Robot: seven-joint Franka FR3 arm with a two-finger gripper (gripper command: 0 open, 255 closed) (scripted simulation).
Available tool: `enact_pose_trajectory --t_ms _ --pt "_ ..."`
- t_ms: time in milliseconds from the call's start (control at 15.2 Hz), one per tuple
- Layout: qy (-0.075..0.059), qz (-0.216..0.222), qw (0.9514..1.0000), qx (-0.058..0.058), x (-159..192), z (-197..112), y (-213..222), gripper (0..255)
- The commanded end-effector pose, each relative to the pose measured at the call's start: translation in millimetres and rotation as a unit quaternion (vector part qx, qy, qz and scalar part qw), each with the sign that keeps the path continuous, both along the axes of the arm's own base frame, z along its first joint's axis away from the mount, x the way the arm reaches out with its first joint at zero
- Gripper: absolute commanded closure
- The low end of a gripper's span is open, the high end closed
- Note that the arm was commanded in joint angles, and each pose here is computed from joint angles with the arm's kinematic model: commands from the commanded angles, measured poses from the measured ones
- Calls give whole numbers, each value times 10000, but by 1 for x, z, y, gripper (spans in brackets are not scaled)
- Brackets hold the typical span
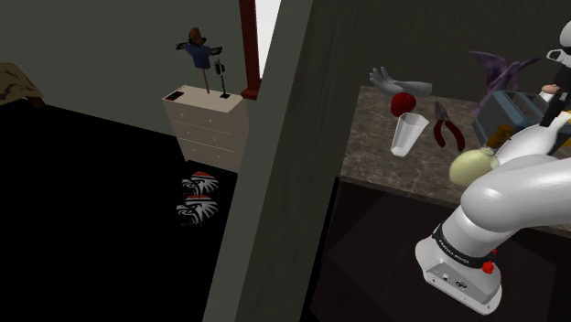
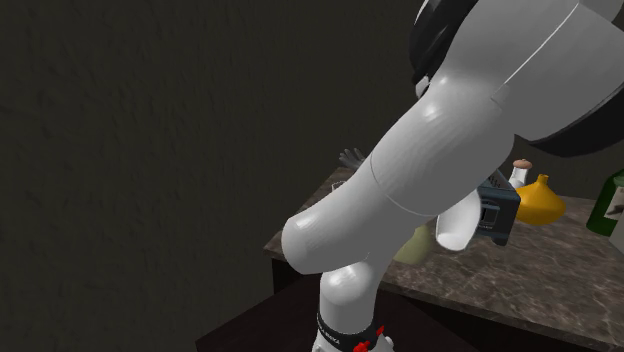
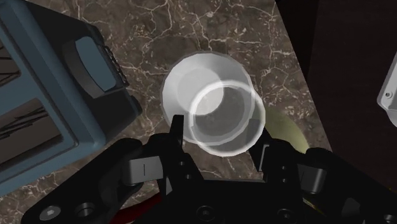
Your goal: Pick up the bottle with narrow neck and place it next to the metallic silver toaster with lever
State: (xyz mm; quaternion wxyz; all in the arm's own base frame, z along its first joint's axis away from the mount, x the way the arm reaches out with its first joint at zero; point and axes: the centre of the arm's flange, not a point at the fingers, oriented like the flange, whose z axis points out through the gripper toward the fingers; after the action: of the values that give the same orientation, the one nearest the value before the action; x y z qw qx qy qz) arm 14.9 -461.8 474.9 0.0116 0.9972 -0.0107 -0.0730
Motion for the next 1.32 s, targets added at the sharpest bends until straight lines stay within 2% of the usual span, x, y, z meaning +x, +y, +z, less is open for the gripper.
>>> enact_pose_trajectory --t_ms 0,330,858,924,1254 --pt "-2 0 10000 -3 1 -10 -1 255" --pt "-2 0 10000 -3 1 -40 -1 255" --pt "-2 0 10000 -3 1 -40 -1 255" --pt "-2 0 10000 -3 1 -40 -1 0" --pt "-2 0 10000 -3 1 -39 -1 0"
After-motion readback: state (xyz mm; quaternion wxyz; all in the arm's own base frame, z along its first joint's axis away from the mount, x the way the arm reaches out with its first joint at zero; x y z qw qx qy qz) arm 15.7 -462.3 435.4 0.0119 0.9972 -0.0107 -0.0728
